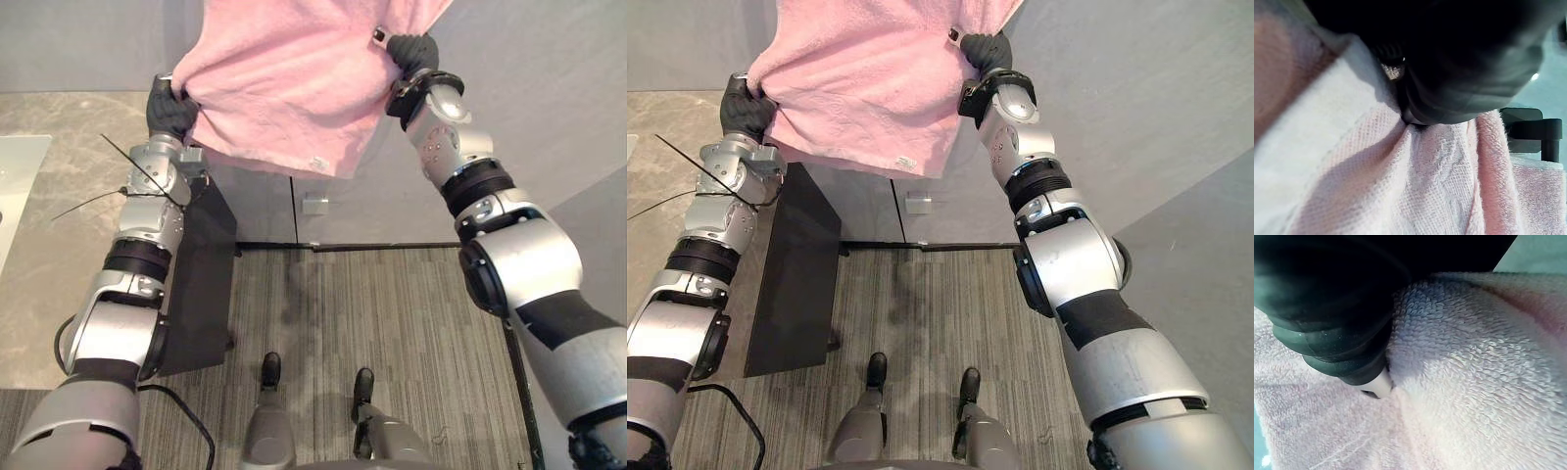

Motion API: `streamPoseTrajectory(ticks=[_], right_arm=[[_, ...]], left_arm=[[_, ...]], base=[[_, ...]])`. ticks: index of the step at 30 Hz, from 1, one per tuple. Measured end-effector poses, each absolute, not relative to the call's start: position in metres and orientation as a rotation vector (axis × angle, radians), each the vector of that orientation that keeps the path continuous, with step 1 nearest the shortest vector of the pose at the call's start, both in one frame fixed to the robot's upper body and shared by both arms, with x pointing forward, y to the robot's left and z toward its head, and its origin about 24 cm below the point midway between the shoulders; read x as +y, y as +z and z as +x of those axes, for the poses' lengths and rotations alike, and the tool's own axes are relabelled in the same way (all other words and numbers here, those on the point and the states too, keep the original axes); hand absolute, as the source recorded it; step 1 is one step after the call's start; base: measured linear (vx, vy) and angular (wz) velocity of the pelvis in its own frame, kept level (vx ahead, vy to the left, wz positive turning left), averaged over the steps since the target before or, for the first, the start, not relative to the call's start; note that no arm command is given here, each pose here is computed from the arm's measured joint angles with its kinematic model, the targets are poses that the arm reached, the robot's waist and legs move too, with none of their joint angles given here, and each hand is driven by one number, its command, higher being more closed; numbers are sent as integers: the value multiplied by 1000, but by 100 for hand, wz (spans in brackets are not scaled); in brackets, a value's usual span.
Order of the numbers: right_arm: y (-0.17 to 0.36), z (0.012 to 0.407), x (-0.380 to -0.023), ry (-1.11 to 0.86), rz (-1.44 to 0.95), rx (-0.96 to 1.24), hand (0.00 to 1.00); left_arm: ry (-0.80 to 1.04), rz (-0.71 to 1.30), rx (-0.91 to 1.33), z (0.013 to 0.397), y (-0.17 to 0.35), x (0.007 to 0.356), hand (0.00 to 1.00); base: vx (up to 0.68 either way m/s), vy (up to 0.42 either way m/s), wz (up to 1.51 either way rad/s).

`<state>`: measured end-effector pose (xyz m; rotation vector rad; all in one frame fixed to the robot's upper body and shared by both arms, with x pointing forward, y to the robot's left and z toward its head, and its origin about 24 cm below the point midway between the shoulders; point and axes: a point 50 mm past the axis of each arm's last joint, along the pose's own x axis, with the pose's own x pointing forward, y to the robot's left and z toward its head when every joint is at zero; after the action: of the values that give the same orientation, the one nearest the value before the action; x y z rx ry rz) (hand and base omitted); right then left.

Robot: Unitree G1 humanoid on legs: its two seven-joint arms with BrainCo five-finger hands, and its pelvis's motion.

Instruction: Organize washtable

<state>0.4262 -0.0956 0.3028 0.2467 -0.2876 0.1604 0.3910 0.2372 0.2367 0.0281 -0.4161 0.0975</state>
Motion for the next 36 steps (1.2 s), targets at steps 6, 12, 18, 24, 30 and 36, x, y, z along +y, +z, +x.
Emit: streamPoseTrajectory(ticks=[6,12,18,24,30,36], right_arm=[[294,428,-100,145,242,-267,0],[283,430,-119,98,227,-246,0],[241,433,-133,75,162,-117,0],[222,432,-137,69,70,-60,0],[224,432,-140,75,48,-66,0],[230,431,-165,12,26,-90,0]], left_arm=[[117,32,-386,392,230,242,0],[131,49,-327,393,219,246,0],[144,108,-329,389,223,260,0],[171,143,-295,384,213,272,0],[176,140,-296,384,213,273,0],[230,97,-334,379,222,285,0]], base=[[0,0,0],[-3,1,5],[1,0,3],[2,0,-9],[-18,8,-8],[-13,4,-3]])
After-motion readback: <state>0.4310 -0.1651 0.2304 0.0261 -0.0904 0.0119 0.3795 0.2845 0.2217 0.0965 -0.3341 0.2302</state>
